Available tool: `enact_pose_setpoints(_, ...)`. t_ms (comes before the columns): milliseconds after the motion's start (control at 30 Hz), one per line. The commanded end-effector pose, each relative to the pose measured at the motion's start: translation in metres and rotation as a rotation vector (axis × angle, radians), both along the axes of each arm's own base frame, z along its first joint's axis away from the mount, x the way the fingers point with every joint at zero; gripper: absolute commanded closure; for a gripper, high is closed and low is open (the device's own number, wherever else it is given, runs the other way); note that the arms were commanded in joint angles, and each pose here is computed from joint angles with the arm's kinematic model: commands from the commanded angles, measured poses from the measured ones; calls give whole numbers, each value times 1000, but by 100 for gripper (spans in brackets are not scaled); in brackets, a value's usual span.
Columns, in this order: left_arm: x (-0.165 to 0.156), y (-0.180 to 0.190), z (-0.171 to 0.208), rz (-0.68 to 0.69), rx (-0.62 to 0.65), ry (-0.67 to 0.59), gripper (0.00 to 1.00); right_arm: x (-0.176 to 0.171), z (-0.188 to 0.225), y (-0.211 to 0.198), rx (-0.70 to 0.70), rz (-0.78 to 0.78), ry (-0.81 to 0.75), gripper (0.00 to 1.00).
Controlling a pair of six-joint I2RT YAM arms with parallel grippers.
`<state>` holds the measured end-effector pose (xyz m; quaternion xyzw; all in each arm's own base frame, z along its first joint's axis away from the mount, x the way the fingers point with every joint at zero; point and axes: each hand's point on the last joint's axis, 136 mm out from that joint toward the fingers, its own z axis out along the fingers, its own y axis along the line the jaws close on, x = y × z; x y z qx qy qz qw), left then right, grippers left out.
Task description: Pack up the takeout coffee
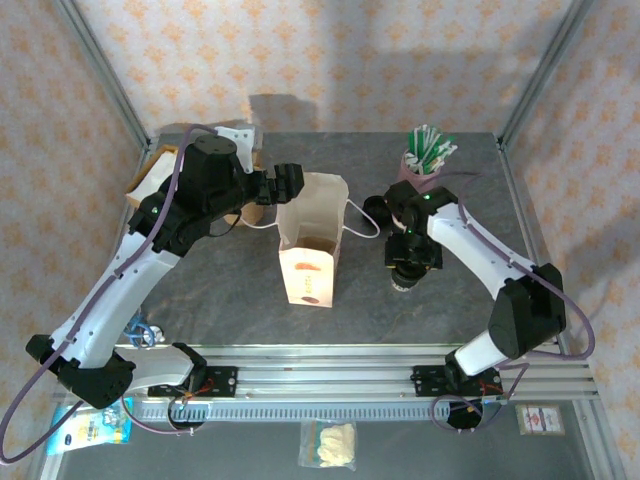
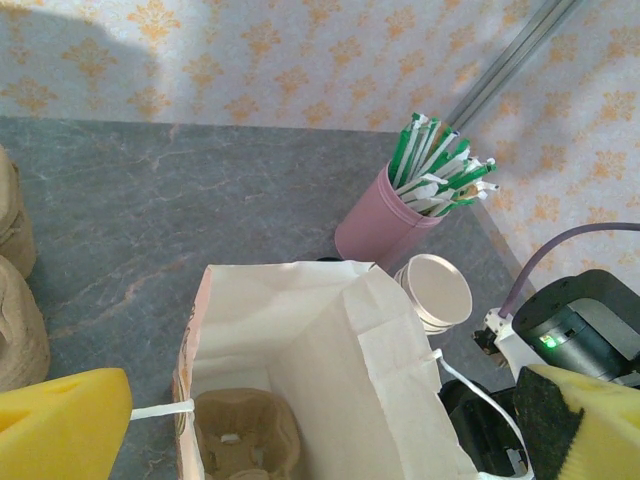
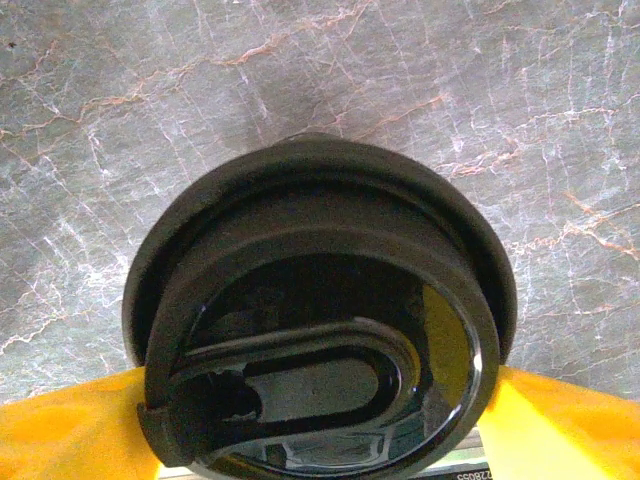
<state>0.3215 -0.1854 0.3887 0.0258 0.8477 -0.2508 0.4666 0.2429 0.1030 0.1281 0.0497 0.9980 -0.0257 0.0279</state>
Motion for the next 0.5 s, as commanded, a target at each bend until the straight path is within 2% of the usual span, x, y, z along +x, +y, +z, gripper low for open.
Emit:
enact_pose_setpoints(0,1,3,2,8,-6,-4,1,7,7,-9,-56,5,-26,21)
enact_pose_setpoints(233,2,2,0,10,-11,1,1,11,14,-7,-46,8,-49,20)
enact_pose_setpoints(467,0,2,1,8,-14,2,1,4,4,-8,-40,8,-27,24)
